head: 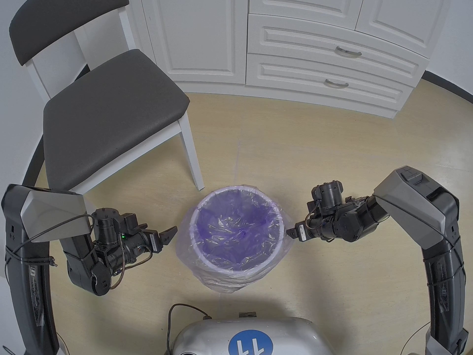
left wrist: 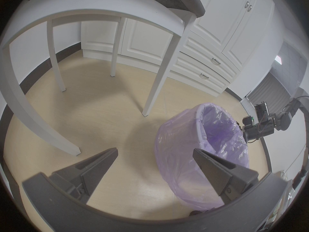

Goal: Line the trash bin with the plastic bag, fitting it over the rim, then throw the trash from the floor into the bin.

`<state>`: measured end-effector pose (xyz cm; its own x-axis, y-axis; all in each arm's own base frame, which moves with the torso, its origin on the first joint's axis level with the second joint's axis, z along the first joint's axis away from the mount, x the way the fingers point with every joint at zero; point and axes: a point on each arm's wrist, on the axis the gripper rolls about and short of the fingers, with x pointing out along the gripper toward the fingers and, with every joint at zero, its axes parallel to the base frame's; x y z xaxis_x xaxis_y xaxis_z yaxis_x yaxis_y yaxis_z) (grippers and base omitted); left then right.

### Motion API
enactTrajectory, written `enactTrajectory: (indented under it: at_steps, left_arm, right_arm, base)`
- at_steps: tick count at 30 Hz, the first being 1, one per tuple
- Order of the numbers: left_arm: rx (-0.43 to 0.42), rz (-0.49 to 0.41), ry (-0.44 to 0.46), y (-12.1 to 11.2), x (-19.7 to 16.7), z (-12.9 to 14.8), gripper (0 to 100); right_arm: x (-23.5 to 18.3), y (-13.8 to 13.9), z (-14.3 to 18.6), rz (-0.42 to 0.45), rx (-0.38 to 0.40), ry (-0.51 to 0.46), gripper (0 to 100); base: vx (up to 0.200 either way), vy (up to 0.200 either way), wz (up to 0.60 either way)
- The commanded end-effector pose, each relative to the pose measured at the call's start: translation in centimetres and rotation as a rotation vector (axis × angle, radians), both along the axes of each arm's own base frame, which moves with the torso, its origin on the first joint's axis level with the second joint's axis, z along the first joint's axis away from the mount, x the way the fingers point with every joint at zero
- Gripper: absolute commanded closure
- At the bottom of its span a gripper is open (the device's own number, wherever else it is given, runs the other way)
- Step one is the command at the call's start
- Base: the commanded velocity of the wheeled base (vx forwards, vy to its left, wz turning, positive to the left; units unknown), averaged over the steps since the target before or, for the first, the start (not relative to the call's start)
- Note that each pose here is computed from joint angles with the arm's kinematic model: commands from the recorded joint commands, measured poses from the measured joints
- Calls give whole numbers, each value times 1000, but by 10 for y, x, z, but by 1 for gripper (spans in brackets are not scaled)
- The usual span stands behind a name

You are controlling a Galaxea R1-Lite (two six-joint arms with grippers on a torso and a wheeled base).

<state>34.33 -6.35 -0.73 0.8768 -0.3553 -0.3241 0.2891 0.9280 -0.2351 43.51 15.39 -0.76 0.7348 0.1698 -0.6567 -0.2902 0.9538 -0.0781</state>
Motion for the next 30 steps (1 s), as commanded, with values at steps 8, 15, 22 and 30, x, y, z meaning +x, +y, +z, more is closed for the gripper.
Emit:
enactTrajectory:
  at_steps: [8, 15, 22, 30]
  left_arm:
    - [4, -7, 26, -2, -2, -9, 0]
    - [10, -15, 50, -4, -9, -14, 0]
    - [22, -33, 71, -9, -13, -28, 0]
    - [53, -46, 71, -8, -13, -42, 0]
  right_arm:
    - [18, 1, -36, -12, -4, 16, 0]
    - [6, -3, 2, -13, 9, -19, 0]
    - [-26, -12, 45, 5, -24, -43, 0]
    - [-43, -16, 53, -21, -41, -57, 0]
  base:
    - [0, 0, 0]
    - [0, 0, 0]
    - [0, 0, 0]
    - [0, 0, 0]
